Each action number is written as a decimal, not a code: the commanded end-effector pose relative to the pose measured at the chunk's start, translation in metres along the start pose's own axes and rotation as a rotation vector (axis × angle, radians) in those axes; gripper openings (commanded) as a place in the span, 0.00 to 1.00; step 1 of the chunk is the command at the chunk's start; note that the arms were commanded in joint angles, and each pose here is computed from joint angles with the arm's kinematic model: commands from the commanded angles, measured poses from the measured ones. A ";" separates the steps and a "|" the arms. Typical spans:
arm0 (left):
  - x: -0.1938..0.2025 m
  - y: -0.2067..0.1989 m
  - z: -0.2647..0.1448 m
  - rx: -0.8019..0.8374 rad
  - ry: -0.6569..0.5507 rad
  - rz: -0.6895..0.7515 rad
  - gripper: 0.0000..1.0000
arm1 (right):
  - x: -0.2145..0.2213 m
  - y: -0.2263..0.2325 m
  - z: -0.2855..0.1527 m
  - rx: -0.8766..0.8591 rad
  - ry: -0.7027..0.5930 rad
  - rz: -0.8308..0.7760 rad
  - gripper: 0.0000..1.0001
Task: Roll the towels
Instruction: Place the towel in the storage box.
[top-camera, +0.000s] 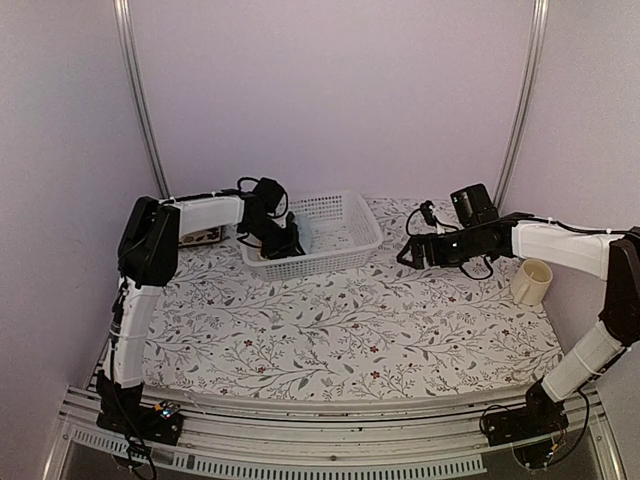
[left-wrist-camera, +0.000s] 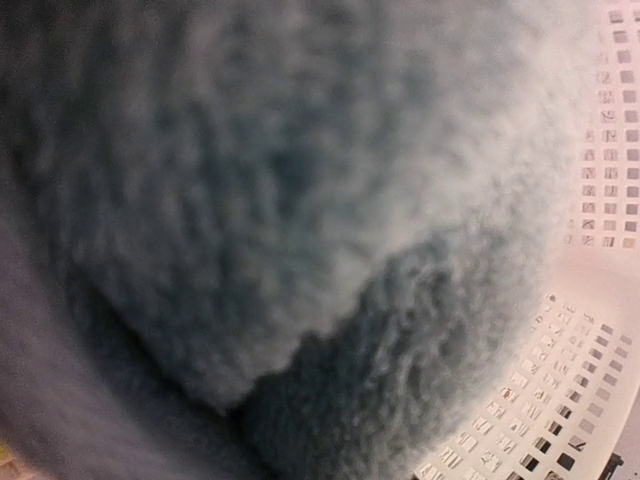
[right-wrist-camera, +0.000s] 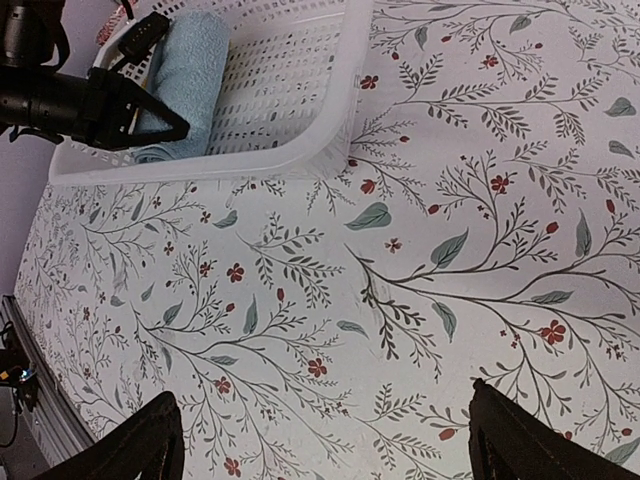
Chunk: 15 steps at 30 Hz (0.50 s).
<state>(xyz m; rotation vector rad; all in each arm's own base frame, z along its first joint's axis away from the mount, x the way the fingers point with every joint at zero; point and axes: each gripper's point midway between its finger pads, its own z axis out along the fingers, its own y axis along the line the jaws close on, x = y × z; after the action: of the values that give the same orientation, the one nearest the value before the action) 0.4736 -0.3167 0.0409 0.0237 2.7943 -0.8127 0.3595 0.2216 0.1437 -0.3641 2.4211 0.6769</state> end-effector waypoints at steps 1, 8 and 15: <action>0.004 0.009 0.001 -0.057 -0.002 -0.005 0.11 | -0.012 0.006 0.002 -0.026 -0.021 -0.022 0.99; -0.010 0.011 -0.016 -0.111 -0.073 0.003 0.22 | -0.013 0.008 0.006 -0.046 -0.015 -0.025 0.99; -0.020 0.015 -0.029 -0.138 -0.116 -0.012 0.36 | -0.014 0.009 0.006 -0.049 -0.013 -0.037 0.99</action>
<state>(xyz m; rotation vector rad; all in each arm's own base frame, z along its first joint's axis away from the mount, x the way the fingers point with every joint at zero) 0.4825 -0.3034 0.0393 -0.0172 2.7741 -0.6758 0.3632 0.2280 0.1421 -0.3915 2.4191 0.7024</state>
